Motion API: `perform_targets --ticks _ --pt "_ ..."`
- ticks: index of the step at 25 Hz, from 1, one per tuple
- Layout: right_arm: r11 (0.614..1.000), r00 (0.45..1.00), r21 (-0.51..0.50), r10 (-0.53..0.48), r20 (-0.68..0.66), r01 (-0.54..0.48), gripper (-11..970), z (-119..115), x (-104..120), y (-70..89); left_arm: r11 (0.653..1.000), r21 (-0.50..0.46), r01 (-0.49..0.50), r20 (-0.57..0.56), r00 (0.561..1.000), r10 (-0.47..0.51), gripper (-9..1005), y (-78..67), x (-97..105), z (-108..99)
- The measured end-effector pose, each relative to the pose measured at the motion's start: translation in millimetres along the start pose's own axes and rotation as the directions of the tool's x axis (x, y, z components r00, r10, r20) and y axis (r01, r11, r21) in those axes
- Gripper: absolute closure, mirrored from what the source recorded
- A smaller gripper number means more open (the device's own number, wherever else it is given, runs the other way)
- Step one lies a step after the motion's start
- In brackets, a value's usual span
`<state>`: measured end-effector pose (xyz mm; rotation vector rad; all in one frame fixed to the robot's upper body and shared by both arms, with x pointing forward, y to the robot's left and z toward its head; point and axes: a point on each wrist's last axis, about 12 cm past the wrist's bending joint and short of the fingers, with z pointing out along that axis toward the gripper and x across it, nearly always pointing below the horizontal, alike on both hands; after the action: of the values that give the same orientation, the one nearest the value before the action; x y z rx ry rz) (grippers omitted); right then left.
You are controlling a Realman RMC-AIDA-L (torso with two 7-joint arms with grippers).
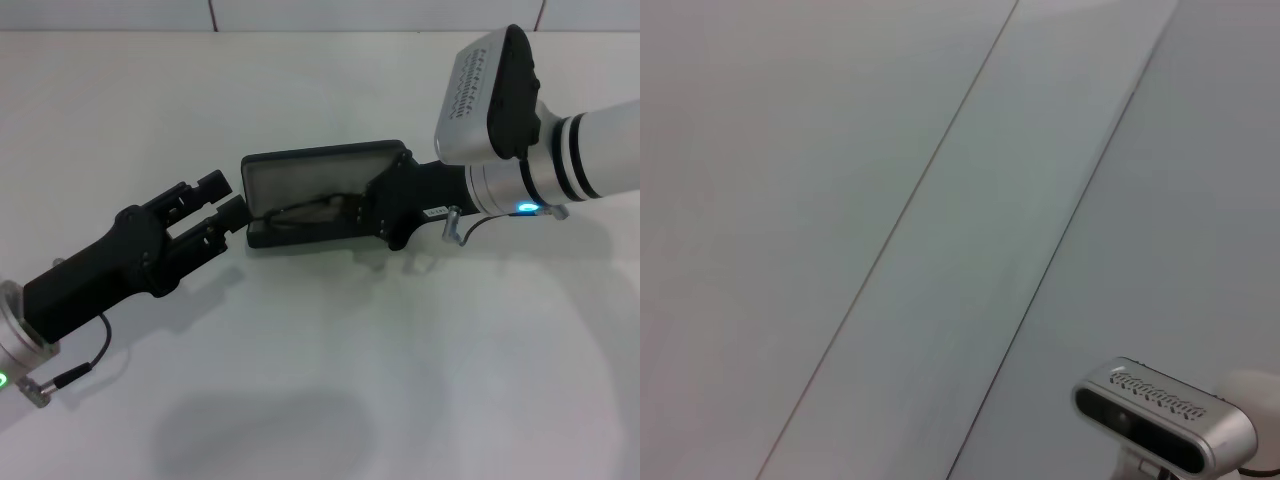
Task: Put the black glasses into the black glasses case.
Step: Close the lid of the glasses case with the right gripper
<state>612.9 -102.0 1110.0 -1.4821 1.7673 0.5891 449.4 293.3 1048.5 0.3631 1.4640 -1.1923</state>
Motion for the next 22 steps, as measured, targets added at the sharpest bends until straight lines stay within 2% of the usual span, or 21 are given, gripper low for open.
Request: perform_targets --ticks 13,22 --pt "0.998 1.000 -0.059 0.012 -0.015 -0.013 959 0.5 12.2 13.0 1.000 -0.006 -0.001 0.001 1.000 0.001 351 1.0 -0.4 0.3" --pt "0.995 1.000 -0.096 0.002 0.023 0.001 959 -4.6 10.0 21.7 1.000 0.001 -0.005 0.000 1.000 0.005 341 1.8 -1.6 3.0"
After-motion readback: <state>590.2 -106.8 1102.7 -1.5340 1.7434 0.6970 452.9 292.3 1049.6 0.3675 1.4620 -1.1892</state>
